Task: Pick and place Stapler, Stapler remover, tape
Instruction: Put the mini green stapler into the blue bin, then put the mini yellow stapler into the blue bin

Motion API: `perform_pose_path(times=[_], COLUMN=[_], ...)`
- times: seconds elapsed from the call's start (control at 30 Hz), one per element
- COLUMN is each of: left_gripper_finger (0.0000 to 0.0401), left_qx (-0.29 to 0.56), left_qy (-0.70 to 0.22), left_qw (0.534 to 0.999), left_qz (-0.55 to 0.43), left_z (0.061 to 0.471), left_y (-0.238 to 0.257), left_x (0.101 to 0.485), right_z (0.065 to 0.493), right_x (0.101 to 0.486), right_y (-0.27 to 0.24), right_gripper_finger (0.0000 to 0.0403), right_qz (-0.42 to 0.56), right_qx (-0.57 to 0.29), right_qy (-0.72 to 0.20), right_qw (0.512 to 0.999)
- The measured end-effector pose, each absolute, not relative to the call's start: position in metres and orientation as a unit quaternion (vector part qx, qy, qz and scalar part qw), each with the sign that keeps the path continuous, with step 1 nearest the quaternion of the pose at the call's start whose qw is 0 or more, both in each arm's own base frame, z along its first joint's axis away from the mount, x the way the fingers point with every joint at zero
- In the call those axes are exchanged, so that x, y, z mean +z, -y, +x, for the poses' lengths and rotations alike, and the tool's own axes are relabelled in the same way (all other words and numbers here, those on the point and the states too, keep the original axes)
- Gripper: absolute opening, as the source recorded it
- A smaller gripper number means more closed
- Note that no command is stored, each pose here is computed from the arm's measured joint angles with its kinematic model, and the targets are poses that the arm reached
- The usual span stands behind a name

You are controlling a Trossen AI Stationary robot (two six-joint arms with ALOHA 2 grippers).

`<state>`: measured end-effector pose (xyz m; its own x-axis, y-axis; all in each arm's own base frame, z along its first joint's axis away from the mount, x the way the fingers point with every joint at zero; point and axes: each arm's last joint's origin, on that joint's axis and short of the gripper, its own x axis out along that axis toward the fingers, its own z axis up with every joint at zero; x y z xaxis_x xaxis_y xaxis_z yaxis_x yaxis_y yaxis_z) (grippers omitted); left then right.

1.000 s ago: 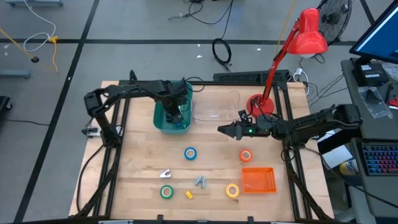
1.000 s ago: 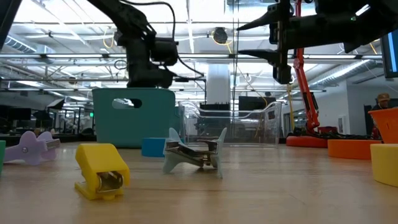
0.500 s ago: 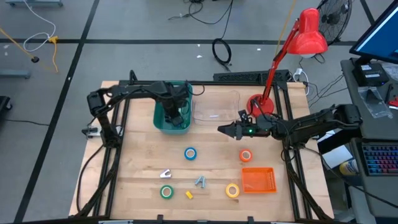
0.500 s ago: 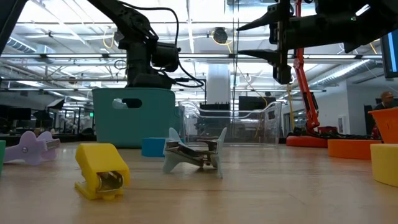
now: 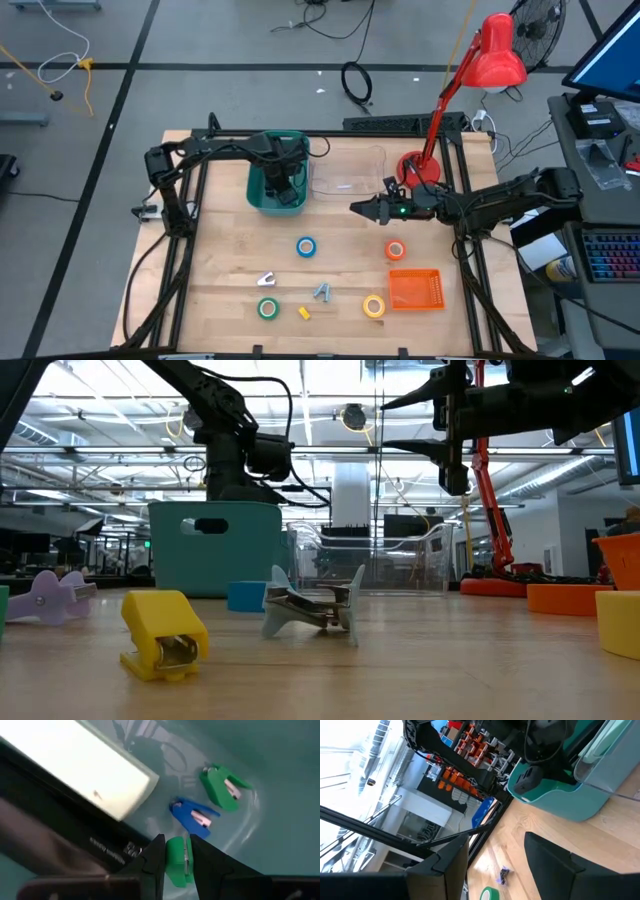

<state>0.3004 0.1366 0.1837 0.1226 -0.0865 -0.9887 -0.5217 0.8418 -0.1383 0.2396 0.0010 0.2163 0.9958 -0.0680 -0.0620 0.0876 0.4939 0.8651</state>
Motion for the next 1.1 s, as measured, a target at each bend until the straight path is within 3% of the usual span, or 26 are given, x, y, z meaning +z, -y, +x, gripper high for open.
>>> perform_pose_path(times=[0.4, 0.8, 1.1], left_gripper_finger=[0.0102, 0.0226, 0.0263], left_qx=[0.158, 0.163, 0.164], left_qy=[-0.641, -0.641, -0.600], left_qw=[0.710, 0.707, 0.732], left_qz=[-0.245, -0.249, -0.277], left_z=[0.301, 0.302, 0.290], left_y=[-0.135, -0.134, -0.127], left_x=[0.184, 0.184, 0.218], right_z=[0.240, 0.240, 0.240], right_x=[0.216, 0.216, 0.216], right_y=[-0.001, -0.001, -0.001], right_gripper_finger=[0.0185, 0.0185, 0.0185], right_qz=[0.499, 0.488, 0.489], right_qx=[-0.043, -0.041, -0.041], right_qy=[-0.011, -0.013, -0.012], right_qw=[0.865, 0.872, 0.871])
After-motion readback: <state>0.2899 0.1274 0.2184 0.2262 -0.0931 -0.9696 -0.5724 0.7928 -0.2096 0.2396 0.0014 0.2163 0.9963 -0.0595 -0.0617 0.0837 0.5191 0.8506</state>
